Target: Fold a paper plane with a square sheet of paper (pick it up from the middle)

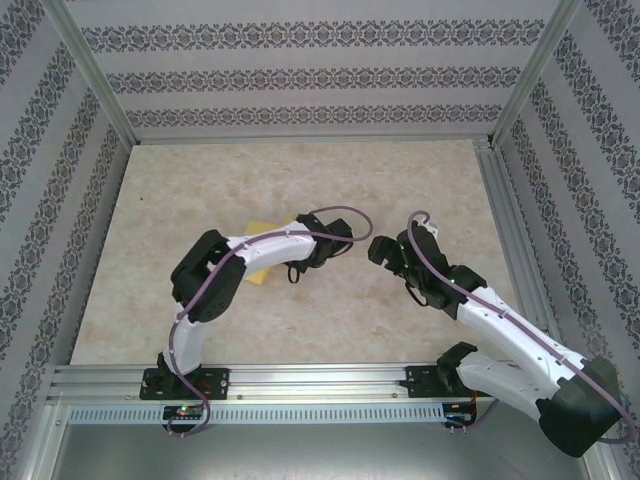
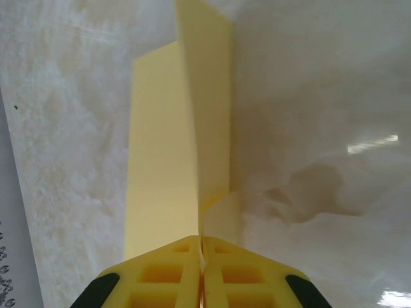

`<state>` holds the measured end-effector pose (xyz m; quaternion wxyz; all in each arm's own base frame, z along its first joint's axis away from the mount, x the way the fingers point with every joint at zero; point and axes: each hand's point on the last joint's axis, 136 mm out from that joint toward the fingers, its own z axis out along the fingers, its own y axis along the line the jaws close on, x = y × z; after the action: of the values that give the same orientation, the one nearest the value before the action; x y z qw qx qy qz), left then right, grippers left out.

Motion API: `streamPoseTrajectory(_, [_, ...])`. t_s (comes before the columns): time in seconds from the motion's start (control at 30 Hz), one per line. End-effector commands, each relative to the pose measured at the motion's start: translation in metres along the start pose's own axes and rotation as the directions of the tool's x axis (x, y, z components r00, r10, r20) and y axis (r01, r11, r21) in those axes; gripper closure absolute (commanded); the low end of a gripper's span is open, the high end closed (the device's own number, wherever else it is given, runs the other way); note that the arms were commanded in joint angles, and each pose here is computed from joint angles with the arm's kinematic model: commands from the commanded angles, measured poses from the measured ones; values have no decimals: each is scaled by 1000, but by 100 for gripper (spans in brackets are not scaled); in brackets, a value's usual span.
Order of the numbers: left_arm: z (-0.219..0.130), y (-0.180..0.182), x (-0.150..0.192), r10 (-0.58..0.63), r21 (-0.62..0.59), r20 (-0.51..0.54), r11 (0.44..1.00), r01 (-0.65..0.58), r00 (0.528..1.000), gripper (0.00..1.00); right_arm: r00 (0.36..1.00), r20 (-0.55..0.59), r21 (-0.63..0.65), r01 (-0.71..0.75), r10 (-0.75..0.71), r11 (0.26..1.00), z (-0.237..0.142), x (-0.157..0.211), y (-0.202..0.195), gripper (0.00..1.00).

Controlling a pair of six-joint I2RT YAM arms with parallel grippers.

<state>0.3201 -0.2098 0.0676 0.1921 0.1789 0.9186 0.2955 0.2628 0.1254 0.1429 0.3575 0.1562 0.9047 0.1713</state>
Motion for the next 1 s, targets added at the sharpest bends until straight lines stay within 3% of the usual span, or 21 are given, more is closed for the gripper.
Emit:
streamPoseTrajectory(0.0, [-9,-23,-3,-32,44,11,999,32,999,87,998,-19,22,-61,62,998,-4,9,-15,8])
streamPoseTrajectory(0.23, [-11,-76,1,-51,273,-30,960,58,998,76,991,-35,71,-123,126,990,-9,18,-35,7])
streamPoseTrajectory(0.4, [-9,-92,2,-45,355,-50,933,60,998,70,990,-44,88,-132,137,987,-6,14,-34,7])
streamPoseTrajectory(0.73, [-5,-131,12,-24,608,-152,786,113,988,60,987,-80,112,-130,140,985,12,8,-22,8])
streamPoseTrajectory(0.97, [-13,-137,12,-3,668,-155,736,107,988,57,988,-68,101,-132,140,986,18,-2,-12,8])
